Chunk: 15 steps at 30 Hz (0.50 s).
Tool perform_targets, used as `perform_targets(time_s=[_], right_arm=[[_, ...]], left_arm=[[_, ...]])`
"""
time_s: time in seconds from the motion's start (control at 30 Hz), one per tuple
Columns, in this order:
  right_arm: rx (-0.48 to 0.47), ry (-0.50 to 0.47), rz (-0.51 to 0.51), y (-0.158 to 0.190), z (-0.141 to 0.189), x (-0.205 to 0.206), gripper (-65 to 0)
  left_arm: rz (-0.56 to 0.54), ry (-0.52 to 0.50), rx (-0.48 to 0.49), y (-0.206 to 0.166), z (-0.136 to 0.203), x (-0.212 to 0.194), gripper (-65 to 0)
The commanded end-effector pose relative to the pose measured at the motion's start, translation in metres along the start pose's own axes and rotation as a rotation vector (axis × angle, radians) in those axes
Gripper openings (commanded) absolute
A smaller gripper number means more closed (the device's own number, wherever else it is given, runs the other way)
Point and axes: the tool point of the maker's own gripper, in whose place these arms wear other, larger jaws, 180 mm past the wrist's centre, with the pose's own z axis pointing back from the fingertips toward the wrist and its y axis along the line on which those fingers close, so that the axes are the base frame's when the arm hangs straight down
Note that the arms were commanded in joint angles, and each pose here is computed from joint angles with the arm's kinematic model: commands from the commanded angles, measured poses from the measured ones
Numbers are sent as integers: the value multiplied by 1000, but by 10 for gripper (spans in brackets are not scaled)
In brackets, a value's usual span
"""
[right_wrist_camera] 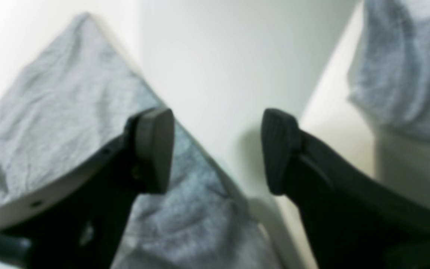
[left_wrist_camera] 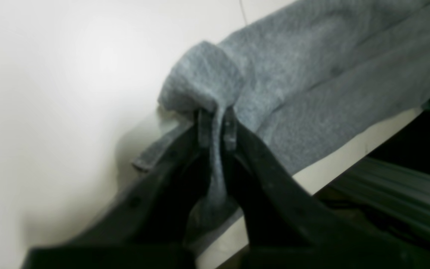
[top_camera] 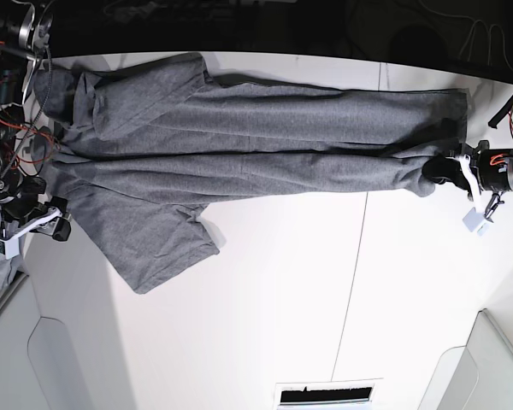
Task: Layout the t-shirt on the table in an organized manner, then fold the t-shirt properly
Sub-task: 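Hold the edge end with the left gripper and drag the right gripper along the edge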
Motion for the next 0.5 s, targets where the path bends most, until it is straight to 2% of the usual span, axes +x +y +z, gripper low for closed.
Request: perform_targets(time_s=[0.0,0.07,0.13,0.23,0.47], right_arm=[[-2,-35,-3,-4,-1,16,-281],[5,6,-27,-2,-9,4,-281],[53,30,-16,11,-13,-5,-281],[135,36,6,34,-16,-9,-281],[217,62,62,65,-21,-16,-297]], left_arm=[[-22,-30,7,3,11,13,-650],[-20,-28,6,3,10,12,-650],[-19,-33,5,3,10,12,-650],[-19,-48,4,2,10,15,-650],[-17,-47,3,2,9,13,-650]])
